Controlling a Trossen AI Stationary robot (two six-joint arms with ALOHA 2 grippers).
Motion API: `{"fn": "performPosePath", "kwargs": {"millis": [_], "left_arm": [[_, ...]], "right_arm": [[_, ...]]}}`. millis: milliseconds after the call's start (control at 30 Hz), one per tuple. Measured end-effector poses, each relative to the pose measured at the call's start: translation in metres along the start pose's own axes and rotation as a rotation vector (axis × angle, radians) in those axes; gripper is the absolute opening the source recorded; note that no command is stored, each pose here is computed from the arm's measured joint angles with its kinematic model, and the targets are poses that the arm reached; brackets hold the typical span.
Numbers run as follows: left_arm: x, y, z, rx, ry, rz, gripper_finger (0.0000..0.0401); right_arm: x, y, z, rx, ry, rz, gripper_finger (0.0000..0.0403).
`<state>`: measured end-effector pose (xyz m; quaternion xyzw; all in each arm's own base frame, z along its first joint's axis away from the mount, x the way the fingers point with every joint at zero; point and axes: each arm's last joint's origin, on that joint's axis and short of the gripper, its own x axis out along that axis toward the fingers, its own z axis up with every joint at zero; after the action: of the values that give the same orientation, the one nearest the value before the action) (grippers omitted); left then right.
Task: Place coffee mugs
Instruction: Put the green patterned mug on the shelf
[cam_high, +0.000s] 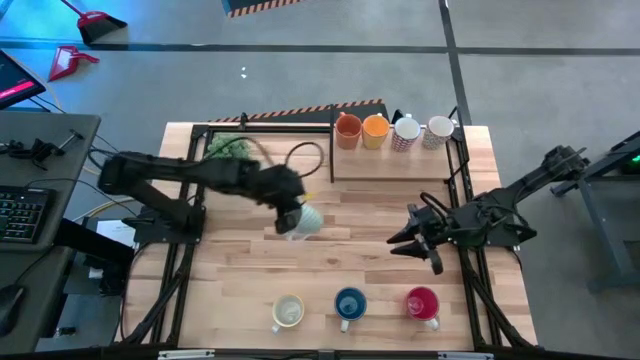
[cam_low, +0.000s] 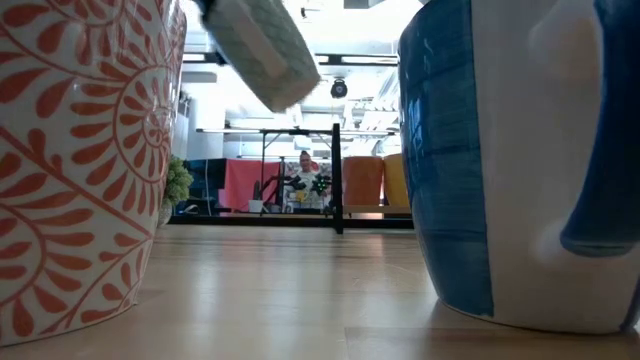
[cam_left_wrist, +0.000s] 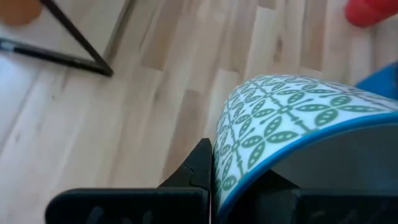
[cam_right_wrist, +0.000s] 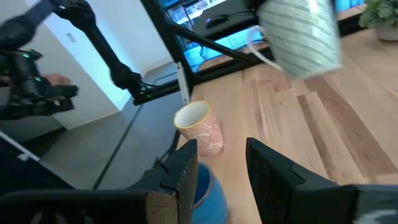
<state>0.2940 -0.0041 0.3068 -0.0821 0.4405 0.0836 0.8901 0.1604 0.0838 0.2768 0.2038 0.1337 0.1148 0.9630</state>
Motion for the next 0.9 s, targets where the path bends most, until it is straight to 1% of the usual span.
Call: {"fn": "performPosePath", "kwargs": {"millis": [67,200,367,467,567,700,900], "left_arm": [[0.012,0.006,0.014,0.027,0.012,0.009,0.0008],[0.034,0.018,0.046,0.078,0.018,-0.01,0.0008],[0.047,0.039,0.086,0.136,0.065,0.017,0.0008],[0.056,0.054,0.104,0.151,0.126,0.04,0.0008],[0.065,0.068,0.123,0.168,0.129,0.057,0.0008],[0.073,0.084,0.143,0.175,0.1,0.079,0.0008],[0.089,0.102,0.157,0.179,0.075,0.102,0.0008]], "right_arm": [[-0.005,0.002,0.001,-0.002,-0.006,0.017,0.0119],[-0.015,0.004,0.003,-0.012,-0.022,0.04,0.0119],[-0.023,0.004,0.003,-0.03,-0.019,0.032,0.0119],[-0.025,0.003,0.002,-0.04,-0.01,0.027,0.0119],[-0.025,0.002,0.001,-0.058,-0.002,0.023,0.0119],[-0.025,0.001,-0.001,-0.056,0.021,0.011,0.0119],[-0.025,0.0,-0.003,-0.049,0.047,-0.003,0.0119]]}}
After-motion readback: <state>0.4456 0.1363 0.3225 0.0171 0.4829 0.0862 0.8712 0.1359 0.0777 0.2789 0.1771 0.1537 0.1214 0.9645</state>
